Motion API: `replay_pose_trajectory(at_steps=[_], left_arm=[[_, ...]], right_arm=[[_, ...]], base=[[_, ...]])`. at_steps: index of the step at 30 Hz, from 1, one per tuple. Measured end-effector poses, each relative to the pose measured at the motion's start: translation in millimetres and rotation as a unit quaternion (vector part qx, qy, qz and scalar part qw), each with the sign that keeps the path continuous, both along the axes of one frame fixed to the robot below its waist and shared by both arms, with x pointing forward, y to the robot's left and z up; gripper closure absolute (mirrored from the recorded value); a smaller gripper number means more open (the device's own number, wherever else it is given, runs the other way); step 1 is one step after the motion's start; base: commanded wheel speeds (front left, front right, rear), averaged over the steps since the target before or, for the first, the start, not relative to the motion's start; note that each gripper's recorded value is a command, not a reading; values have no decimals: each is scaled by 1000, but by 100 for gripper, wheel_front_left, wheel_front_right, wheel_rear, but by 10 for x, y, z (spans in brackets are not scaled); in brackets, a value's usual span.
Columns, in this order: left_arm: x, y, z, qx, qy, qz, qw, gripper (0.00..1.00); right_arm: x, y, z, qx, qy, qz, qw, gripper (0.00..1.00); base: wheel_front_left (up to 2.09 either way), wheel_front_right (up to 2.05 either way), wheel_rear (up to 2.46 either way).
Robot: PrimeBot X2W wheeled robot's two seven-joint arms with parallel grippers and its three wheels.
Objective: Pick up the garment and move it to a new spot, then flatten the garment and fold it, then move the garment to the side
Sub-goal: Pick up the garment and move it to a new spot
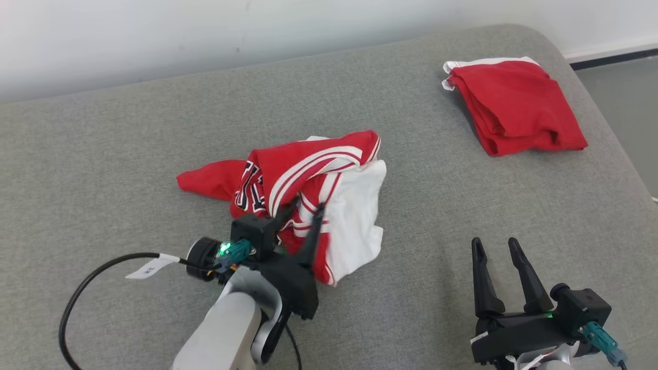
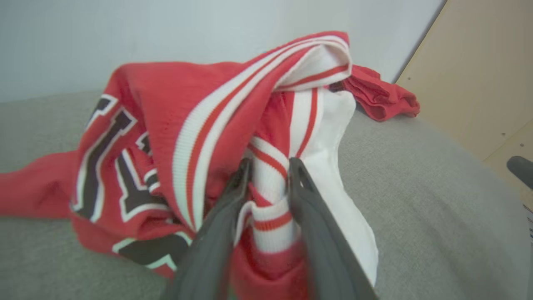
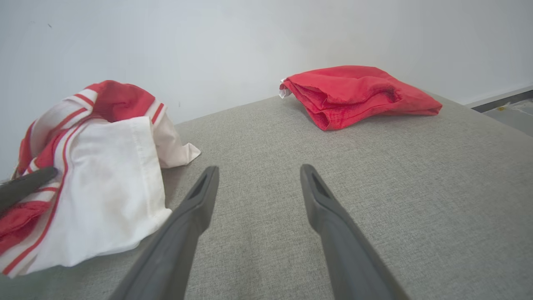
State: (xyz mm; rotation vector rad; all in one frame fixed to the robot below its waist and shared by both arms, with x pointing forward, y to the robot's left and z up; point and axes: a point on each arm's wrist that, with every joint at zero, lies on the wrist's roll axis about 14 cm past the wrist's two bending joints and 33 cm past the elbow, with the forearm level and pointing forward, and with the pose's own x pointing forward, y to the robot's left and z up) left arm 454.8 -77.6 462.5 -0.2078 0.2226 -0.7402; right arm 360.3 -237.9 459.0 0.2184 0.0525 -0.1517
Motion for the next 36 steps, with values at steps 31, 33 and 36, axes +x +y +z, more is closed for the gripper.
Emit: replay_pose_trajectory(at_steps=[31, 33, 36], left_arm=[[127, 2079, 1161, 9, -216, 283, 934, 0], [40, 2170, 1058, 18, -205, 293, 934, 0], [-90, 2292, 925, 31, -192, 312, 930, 0]], right_arm=[[106, 409, 111, 0, -23, 64, 998, 0], [108, 403, 142, -4, -28, 64, 998, 0], [93, 383, 153, -5, -29, 61, 998, 0]], base=[[0, 0, 0], [0, 0, 0], [0, 0, 0]])
